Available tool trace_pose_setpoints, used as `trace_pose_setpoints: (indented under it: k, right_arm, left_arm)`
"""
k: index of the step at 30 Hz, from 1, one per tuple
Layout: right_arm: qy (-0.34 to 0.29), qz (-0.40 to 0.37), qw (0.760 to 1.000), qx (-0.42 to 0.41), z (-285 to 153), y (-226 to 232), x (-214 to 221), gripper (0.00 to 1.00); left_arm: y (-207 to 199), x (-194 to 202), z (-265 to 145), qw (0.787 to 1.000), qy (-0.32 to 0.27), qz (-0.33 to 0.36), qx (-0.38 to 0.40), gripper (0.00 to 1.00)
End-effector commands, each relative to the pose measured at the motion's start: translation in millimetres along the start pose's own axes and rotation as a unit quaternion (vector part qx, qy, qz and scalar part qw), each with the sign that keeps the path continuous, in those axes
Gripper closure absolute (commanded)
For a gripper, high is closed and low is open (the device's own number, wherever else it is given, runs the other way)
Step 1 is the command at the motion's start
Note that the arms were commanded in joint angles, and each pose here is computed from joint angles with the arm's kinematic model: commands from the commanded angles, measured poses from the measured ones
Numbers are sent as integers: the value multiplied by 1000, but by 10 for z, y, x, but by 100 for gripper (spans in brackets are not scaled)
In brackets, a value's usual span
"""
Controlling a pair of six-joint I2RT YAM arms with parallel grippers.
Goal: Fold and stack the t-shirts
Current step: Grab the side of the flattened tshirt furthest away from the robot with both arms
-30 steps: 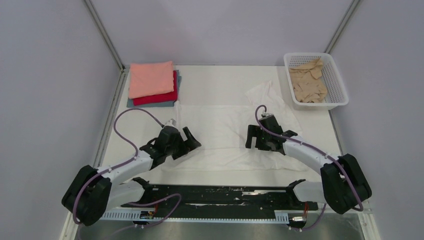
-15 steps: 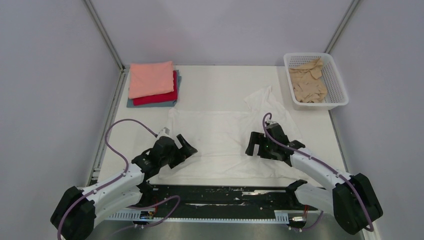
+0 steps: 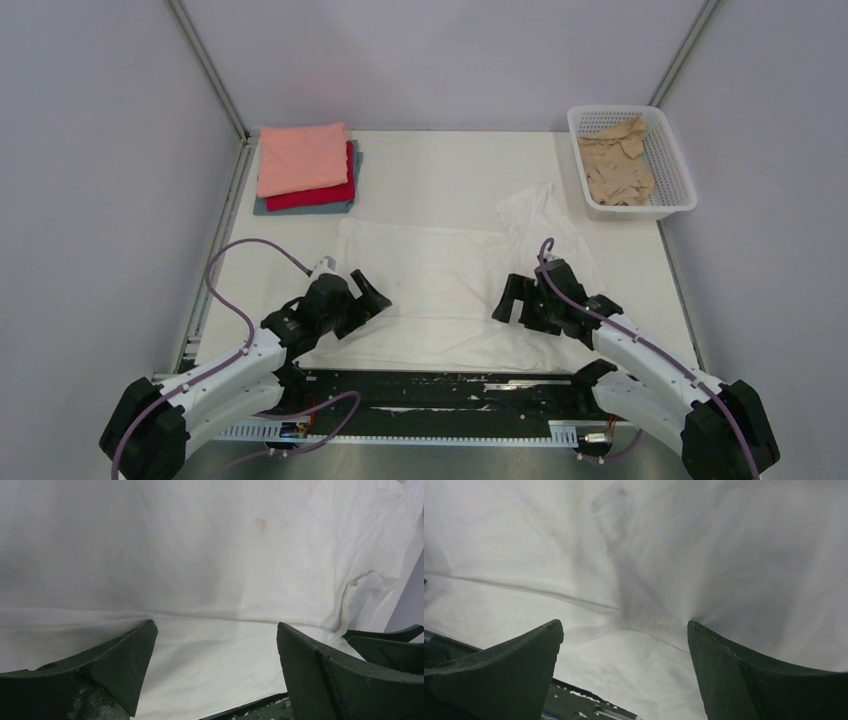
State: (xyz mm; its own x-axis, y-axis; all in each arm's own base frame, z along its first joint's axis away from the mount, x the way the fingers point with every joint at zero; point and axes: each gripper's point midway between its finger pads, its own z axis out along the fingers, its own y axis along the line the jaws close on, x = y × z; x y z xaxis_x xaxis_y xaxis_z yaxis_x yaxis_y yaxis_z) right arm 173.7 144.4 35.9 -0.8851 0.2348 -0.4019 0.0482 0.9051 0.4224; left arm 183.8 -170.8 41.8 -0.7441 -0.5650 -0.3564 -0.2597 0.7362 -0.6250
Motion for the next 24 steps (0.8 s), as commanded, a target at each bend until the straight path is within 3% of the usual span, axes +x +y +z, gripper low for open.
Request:
trace_pose_setpoints:
  k: [1,8,13,19,24]
  right_arm:
    - [-17,-3,1000,2,-179,17,-52,0]
    - [-263,-16,965,16,-962,301,-1243,0]
    - [-370,-15,926,67,-1247,194,-1687,0]
    - [-359,-41,927,95,-1046,190,-1825,0]
    - [-330,-47,936,114,-849,154,-1830,0]
  left_arm:
    - [326,-63,-91,997,-21,24,-77,0]
    - [-233,-1051,-417,978,-172,67,-93,0]
    - [-314,-1563,-243,976,-181,52,-113,0]
    - [-227,-2173,141,975,-175,25,-133,0]
    - [-225,-2564,543,972,-163,66,-155,0]
